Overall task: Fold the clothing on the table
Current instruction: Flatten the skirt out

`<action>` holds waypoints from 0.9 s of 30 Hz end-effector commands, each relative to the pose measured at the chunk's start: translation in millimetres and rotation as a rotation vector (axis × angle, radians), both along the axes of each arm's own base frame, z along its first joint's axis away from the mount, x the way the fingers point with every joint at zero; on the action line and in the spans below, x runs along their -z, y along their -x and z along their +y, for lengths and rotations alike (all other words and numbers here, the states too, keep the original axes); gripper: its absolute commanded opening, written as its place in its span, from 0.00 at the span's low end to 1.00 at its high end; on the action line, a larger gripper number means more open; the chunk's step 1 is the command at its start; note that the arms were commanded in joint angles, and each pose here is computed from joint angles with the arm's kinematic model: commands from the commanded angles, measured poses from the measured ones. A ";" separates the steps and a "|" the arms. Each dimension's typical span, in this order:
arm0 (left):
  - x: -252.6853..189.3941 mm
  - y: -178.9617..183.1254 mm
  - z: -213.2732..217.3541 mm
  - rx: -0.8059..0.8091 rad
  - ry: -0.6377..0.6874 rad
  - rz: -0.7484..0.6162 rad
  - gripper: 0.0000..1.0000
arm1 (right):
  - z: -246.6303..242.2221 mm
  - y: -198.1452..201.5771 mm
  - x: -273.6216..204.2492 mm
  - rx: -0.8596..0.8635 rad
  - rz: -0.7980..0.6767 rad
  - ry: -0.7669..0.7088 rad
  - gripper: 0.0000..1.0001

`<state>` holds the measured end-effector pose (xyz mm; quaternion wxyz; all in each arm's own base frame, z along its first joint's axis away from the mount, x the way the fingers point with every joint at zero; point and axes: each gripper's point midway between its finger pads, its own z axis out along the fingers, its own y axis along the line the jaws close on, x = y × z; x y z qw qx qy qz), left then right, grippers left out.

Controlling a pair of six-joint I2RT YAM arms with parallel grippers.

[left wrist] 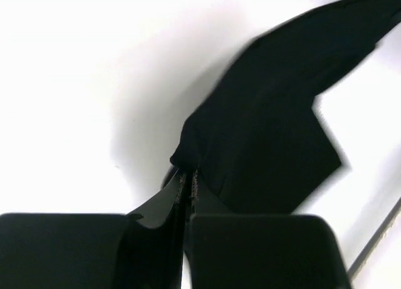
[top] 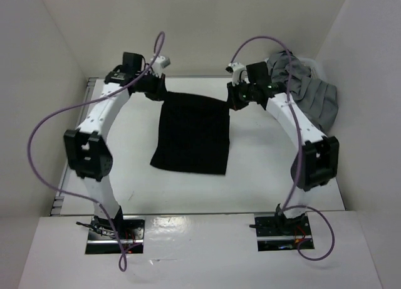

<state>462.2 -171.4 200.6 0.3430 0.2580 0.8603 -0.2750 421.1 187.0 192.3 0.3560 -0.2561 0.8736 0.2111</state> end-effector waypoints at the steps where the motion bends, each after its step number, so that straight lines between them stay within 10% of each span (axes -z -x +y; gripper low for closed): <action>1: -91.0 43.3 -7.6 0.035 0.014 -0.233 0.00 | 20.5 30.9 -89.2 -0.067 -0.200 -0.041 0.00; 27: -196.3 267.0 52.5 0.066 -0.016 -0.752 0.00 | 9.6 228.5 -212.3 -0.465 -0.531 -0.170 0.00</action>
